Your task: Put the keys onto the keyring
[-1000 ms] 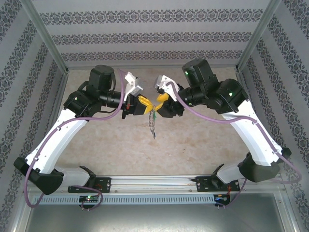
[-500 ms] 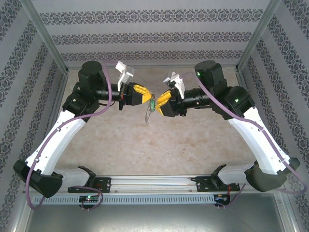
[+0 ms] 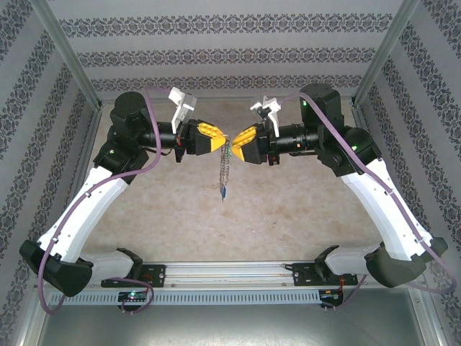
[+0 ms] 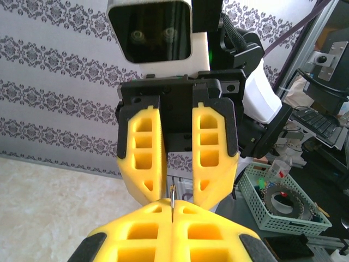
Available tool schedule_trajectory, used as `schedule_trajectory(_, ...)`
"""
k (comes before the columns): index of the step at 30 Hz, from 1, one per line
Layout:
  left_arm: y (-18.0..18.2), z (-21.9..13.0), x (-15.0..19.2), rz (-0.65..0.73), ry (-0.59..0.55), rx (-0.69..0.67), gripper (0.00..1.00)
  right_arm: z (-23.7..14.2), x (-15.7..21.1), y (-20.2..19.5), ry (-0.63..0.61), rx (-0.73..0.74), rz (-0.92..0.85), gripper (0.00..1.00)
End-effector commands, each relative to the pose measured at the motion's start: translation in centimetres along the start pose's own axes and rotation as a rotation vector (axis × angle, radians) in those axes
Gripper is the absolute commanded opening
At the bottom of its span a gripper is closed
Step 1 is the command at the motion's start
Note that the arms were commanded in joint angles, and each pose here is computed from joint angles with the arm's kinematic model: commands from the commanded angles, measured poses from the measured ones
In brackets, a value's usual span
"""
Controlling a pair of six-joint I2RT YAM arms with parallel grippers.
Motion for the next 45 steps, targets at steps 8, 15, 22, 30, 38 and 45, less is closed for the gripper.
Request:
schedule_trajectory(8, 0.1, 0.0, -1.2, 0.044, -0.030, 0.048, 0.00, -0.6, -1.6, -0.1, -0.056, -0.006, -0.050, 0.19)
schedule_trajectory(15, 0.2, 0.1, -1.3, 0.044, -0.028, 0.055, 0.00, -0.4, -2.0, -0.4, -0.062, -0.030, -0.043, 0.22)
schedule_trajectory(22, 0.2, -0.2, -1.4, 0.042, -0.038, 0.048, 0.00, -0.3, -1.4, -0.5, -0.047, -0.031, -0.022, 0.20)
schedule_trajectory(30, 0.3, -0.7, -1.4, 0.038, -0.045, 0.037, 0.00, -0.3, -1.0, -0.4, -0.050, -0.039, -0.014, 0.20)
schedule_trajectory(38, 0.3, -0.7, -1.4, 0.032, -0.049, 0.032, 0.00, -0.3, -1.5, -0.6, -0.067, -0.025, -0.041, 0.08)
schedule_trajectory(45, 0.4, -0.8, -1.4, 0.034, -0.053, 0.024, 0.00, -0.1, -1.1, -0.7, -0.061, -0.025, -0.040, 0.02)
Point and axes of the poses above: each hand's point on the last joint's axis, 136 mm out from that joint toward the fingers, its own z axis out along the fingers, its own y axis along the line the jaws close on, x = y × z, the point moved 8 cm from there along -z, back along the fingers, and after that the axes turned 7 degrees about -z, right-handed, at the moved point
